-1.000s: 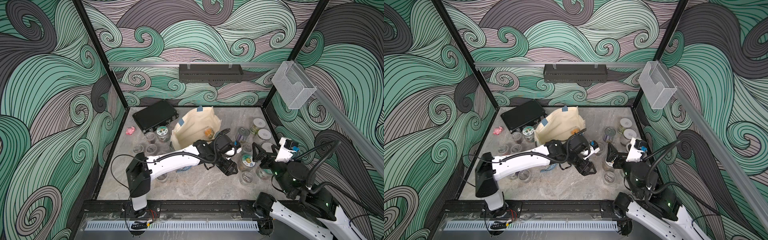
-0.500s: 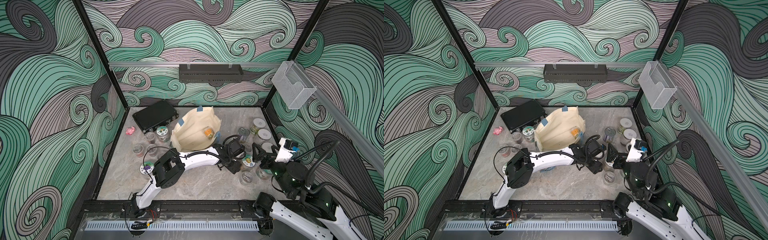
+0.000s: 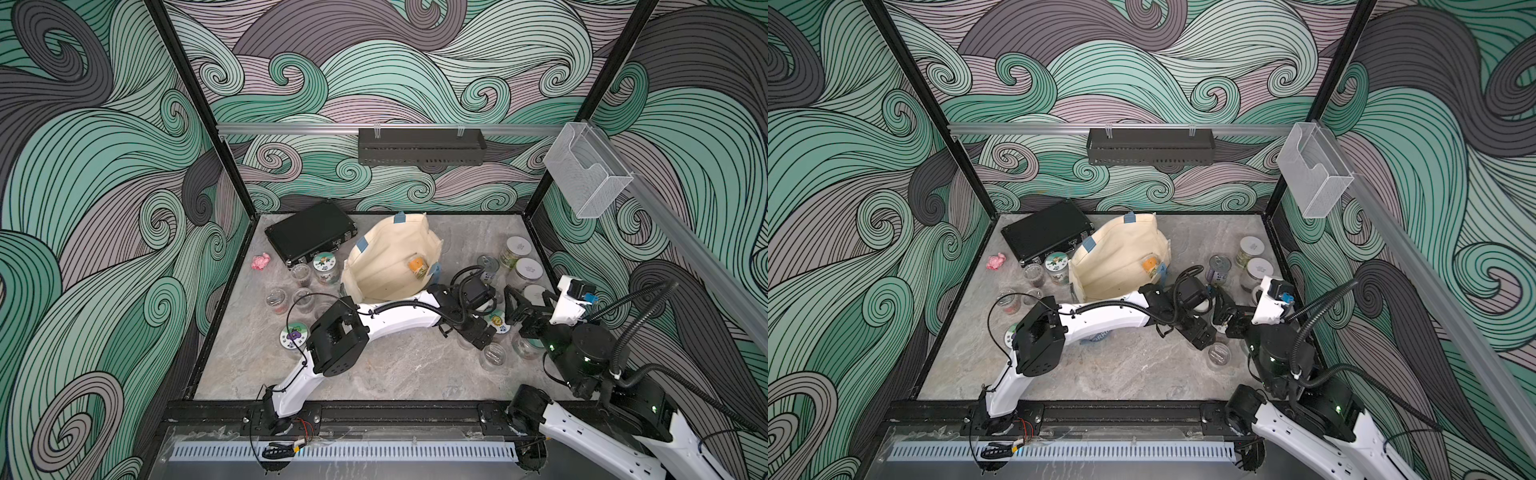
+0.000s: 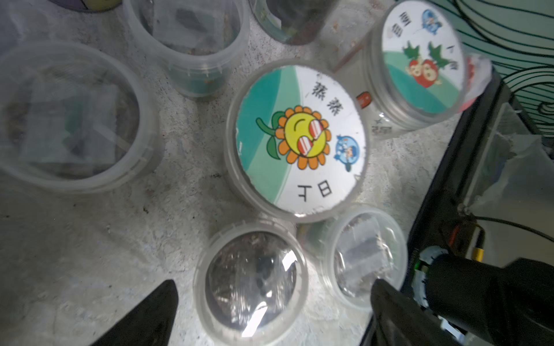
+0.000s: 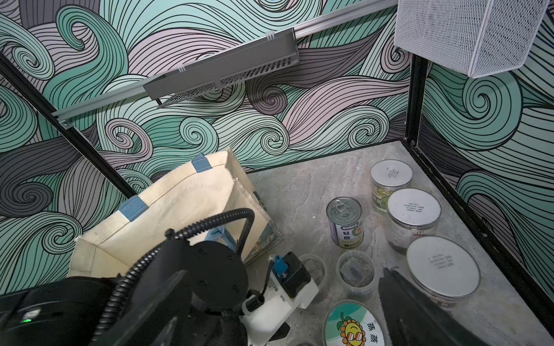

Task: Take out the seed jars from the canvas bag
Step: Place the seed jar at the center of the board, then pick up the canvas bag from the center of the board.

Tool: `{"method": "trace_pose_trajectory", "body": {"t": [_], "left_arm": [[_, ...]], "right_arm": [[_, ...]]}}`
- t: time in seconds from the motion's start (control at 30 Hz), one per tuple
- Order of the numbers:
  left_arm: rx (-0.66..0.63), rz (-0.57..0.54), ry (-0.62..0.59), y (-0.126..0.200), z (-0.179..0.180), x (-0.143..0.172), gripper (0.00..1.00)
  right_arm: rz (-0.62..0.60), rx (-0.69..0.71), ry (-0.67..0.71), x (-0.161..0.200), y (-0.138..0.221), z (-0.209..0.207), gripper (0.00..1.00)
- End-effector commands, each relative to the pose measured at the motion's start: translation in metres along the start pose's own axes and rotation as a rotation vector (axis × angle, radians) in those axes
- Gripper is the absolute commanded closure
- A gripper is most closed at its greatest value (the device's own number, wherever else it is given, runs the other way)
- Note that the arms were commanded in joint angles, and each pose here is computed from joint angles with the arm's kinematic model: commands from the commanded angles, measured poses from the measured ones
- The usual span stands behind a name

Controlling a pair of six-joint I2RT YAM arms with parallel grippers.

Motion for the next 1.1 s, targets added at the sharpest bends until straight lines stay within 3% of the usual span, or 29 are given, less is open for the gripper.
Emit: {"method": "trace_pose_trajectory", "body": {"t": [0.0, 0.27, 0.4, 0.5, 0.7, 0.87, 1.07], "left_arm": [[0.01, -0.138, -0.031, 0.084, -0.017, -0.019, 0.01], [-0.167, -0.308, -0.145, 0.208, -0.001, -0.024, 0.01], [-0.36, -0.334, -0.146, 0.253, 0.042, -0.025, 0.01], [-0.45, -0.324, -0.08, 0.274, 0.088, -0.028, 0.01], [-0.539, -0.243, 0.057, 0.273, 0.167, -0.028, 0.01], [-0.493, -0.248, 0.195, 0.274, 0.216, -0.029, 0.02], [-0.374, -0.203, 0.246, 0.255, 0.245, -0.04, 0.03]], "right_arm": [[-0.005, -0.007, -0.013, -0.005, 0.003, -0.001, 0.01], [0.016, -0.047, 0.009, -0.008, 0.001, 0.006, 0.01], [0.062, -0.085, 0.025, -0.005, -0.007, 0.016, 0.01], [0.105, -0.118, 0.041, -0.003, -0.015, 0.026, 0.01], [0.213, -0.193, 0.094, 0.001, -0.033, 0.051, 0.01], [0.308, -0.254, 0.133, 0.007, -0.049, 0.072, 0.01], [0.406, -0.316, 0.161, 0.013, -0.066, 0.091, 0.01]]}}
Point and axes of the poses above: each gripper's point midway between its finger pads, its own y axis back along the fingers, its own z axis along the line the jaws close on, x = y × z, the point moved 10 cm from there along y, back along the fingers, and after that the axes turned 7 degrees about y, right-handed, at the moved point
